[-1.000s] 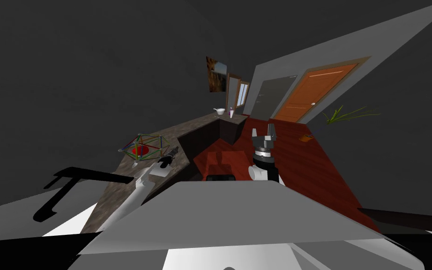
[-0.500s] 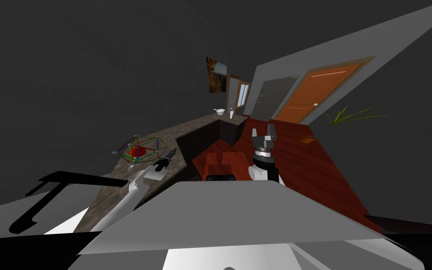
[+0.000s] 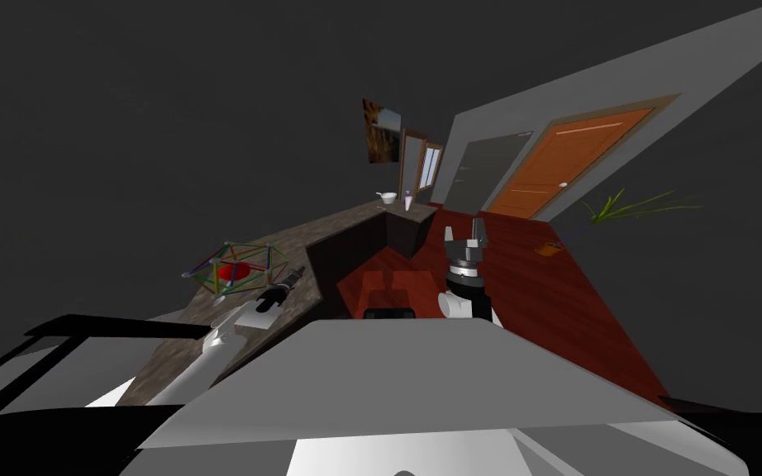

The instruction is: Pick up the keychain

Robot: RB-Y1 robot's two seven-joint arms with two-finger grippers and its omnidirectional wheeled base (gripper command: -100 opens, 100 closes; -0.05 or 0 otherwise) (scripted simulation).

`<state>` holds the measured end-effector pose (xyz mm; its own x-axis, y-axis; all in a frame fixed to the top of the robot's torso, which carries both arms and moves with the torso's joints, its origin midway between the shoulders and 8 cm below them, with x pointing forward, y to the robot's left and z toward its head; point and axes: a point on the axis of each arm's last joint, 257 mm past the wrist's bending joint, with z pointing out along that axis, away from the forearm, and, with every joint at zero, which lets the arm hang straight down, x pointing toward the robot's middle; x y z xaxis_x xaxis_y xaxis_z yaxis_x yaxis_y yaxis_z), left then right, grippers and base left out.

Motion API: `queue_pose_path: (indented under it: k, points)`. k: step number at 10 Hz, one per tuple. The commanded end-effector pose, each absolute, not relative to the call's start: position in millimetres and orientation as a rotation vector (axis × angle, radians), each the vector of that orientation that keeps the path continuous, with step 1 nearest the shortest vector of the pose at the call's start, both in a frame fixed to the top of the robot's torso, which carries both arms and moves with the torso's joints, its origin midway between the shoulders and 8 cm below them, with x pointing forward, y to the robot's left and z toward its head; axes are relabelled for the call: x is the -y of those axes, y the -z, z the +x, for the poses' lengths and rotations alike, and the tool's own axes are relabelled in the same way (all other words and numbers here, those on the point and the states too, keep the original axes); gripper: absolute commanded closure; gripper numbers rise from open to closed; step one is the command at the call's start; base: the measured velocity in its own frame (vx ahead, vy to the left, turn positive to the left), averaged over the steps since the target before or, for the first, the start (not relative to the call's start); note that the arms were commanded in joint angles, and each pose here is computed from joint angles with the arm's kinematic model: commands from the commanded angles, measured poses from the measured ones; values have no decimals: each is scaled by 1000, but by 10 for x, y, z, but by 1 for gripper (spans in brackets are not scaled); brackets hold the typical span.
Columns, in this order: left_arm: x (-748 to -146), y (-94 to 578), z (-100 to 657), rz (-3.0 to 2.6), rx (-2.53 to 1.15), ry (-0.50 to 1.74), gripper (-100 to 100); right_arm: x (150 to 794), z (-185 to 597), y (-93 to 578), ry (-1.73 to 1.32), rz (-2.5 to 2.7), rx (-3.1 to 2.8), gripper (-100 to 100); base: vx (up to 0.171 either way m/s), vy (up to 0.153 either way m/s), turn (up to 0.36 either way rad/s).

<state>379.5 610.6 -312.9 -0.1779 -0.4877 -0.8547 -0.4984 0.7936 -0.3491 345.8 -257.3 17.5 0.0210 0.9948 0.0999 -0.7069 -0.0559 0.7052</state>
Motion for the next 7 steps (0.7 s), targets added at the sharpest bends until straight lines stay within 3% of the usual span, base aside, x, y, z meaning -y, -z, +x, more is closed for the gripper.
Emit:
queue_pose_path:
  k: [1, 7]
  points:
    - [-6144, 3129, 3784, -746, -1809, 5, -100, 2573, 3458, -175, -1500, 697, -535, 0, 75, -63, 24]
    - [-6610, 3097, 3422, -751, -1804, -6, -100, 2573, 3458, -176, -1500, 697, -535, 0, 71, -65, 21]
